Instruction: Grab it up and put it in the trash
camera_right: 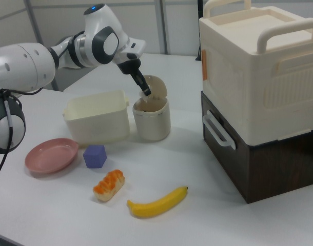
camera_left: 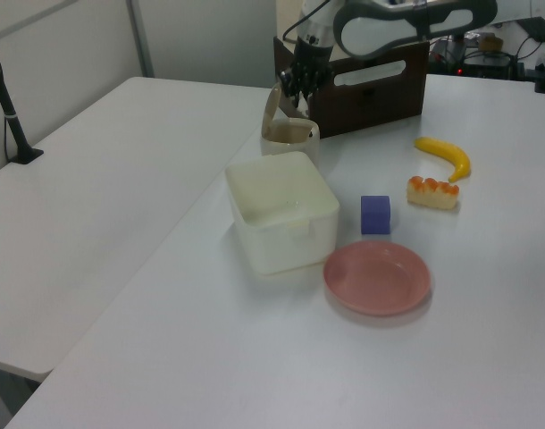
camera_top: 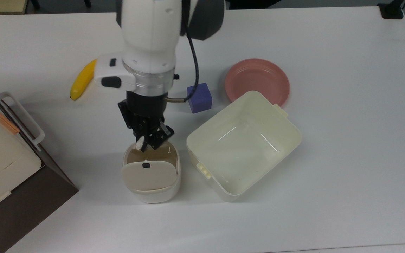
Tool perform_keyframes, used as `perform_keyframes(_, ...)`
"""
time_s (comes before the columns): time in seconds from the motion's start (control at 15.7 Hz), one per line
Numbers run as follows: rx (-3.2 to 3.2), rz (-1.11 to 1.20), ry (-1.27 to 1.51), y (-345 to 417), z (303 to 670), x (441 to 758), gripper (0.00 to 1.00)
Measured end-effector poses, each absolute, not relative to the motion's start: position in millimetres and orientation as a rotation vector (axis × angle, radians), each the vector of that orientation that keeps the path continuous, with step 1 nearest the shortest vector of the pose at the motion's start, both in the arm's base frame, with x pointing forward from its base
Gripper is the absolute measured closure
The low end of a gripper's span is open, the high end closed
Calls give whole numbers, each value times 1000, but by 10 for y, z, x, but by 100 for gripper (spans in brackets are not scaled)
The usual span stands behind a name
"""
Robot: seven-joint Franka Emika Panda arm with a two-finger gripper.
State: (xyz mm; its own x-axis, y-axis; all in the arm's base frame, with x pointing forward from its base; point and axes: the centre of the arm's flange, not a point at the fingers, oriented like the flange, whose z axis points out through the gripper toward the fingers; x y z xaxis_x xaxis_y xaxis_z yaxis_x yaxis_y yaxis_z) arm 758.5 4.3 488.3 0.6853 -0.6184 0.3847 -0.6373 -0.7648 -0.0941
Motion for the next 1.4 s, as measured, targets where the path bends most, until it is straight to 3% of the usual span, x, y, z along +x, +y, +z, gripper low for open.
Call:
perform_keyframes(0.32,2819,623,-1045,196,4634,7653,84)
perform_keyframes(0.7,2819,616,-1039,219,4586,7664,81)
perform_keyframes(0.89,2818,617,-1038,213,4589,7665,53)
perform_keyframes(1.02,2818,617,-1030,212,4591,7665,48)
perform_keyframes(1.15,2825,616,-999,211,4591,7665,33)
perform_keyframes(1.4,2867,566,-747,203,4583,7648,31)
